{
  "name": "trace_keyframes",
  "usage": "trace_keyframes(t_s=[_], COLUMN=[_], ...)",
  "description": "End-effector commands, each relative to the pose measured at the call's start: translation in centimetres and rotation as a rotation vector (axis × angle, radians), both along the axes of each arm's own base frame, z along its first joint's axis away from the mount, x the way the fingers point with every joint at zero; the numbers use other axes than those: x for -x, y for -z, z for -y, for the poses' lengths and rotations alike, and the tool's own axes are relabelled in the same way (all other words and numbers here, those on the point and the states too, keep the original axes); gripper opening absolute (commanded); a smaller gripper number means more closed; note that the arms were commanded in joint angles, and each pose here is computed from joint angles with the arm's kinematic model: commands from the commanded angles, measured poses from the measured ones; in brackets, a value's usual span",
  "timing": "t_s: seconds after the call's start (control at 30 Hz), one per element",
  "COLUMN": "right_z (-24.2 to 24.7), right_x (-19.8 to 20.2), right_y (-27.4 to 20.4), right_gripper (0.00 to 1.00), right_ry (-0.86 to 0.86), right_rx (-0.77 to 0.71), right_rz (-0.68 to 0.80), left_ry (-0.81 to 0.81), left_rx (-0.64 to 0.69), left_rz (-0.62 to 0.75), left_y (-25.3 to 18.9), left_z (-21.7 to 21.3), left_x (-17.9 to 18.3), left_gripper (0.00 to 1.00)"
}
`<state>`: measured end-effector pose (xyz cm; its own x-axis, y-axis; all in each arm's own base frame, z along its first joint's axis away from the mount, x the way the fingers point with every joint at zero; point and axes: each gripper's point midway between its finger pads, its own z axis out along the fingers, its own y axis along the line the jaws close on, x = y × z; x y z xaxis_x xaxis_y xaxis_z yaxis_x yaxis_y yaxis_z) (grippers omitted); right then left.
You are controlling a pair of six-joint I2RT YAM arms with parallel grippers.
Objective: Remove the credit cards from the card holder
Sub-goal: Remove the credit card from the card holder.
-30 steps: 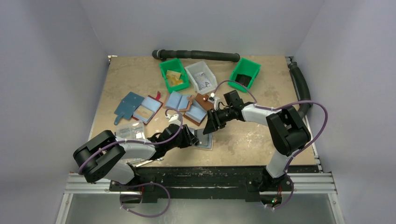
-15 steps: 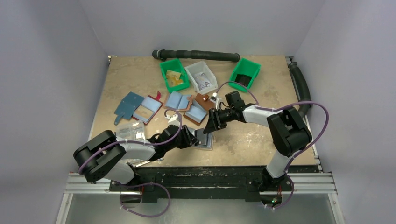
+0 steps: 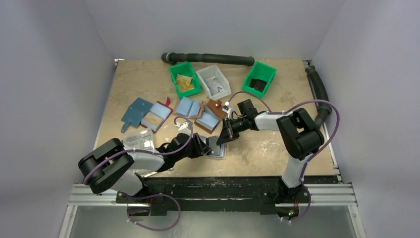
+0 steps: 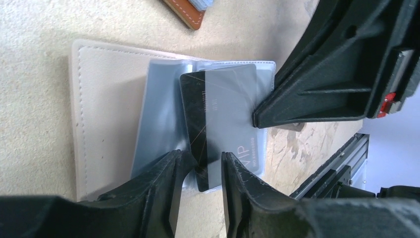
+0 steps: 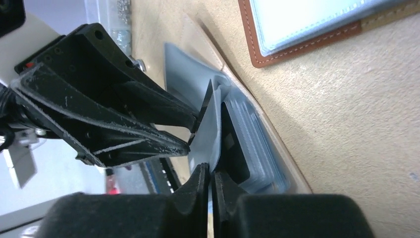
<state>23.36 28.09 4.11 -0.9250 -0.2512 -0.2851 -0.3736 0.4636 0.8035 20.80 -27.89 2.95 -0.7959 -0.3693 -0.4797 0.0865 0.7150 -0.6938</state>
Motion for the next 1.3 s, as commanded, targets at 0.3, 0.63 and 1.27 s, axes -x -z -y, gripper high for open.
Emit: trace_keyframes(t_s=[0.3, 0.63, 1.27], right_z=[-0.1, -0.2, -0.1], right_x=[0.3, 1.6, 2.4], right_y=[-2.8, -5.4, -7.1], right_gripper=[0.0, 0.0, 0.0], right_ry=[-0.178, -0.268, -0.314], right_rx=[-0.196, -0.354, -0.423], right_rz=[0.081, 0.085, 0.098], left_ry=[0.03, 0.056, 0.065], left_rx=[0.2, 0.322, 0.356], left_rz=[0.023, 0.062, 0.142], left_y=[-2.6, -4.2, -5.1], left_z=[-0.4, 0.1, 0.2], left_x=[0.9, 0.9, 0.1], left_gripper=[0.7, 0.54, 0.47])
